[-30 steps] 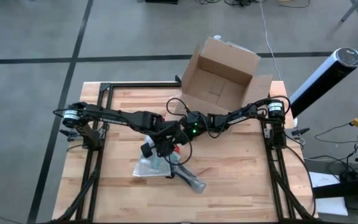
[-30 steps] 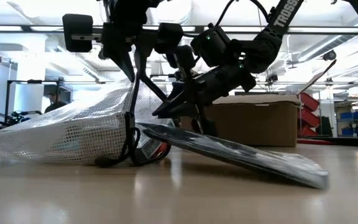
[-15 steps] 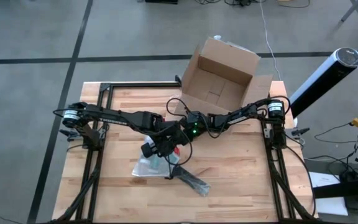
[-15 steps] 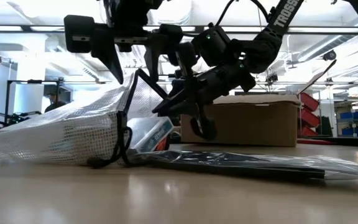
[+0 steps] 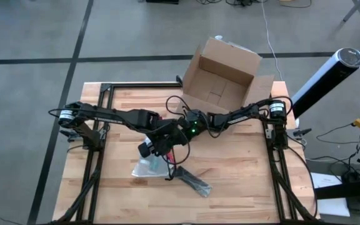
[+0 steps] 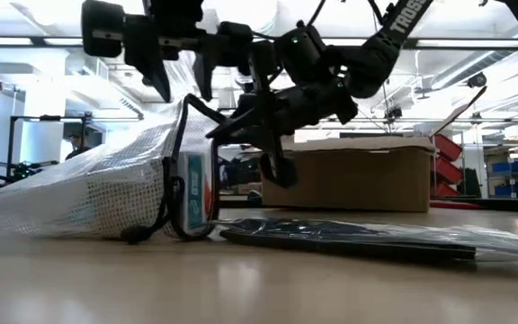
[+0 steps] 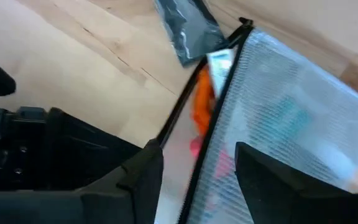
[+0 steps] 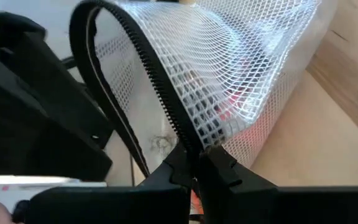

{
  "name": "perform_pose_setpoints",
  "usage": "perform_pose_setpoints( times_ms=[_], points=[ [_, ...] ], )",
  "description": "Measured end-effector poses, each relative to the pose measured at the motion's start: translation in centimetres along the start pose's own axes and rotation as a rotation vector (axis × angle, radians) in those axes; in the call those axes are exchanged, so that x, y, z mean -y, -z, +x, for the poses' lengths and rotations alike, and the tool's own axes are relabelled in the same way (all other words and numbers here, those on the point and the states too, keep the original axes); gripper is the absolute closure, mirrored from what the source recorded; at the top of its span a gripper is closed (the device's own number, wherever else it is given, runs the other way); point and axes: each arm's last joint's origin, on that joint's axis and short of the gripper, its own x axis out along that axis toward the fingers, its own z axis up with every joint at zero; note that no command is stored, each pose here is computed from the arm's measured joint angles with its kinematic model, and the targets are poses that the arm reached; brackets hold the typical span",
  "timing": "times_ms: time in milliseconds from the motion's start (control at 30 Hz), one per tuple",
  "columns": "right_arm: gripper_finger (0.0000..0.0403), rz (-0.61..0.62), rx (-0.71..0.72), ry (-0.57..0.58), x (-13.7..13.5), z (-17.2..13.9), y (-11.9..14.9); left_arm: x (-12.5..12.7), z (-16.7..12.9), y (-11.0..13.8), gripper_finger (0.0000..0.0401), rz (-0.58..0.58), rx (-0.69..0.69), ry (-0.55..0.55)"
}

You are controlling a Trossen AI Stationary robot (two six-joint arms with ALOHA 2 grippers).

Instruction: Unpack boxes

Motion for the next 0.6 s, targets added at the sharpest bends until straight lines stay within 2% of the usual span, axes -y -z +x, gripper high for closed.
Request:
perform_pose_setpoints(
  times_ms=[200, 600],
  points=[
    [0.0403, -0.030, -0.027, 0.024, -0.14, 0.09, -0.15, 0.43, -0.09, 0.27, 0.0212, -0.045, -0.027, 0.040],
    [0.0403, -0.043, -0.039, 0.007, -0.30, 0.12, -0.22, 0.74, -0.63, 0.37, 0.0128, -0.052, -0.031, 0.046]
  ],
)
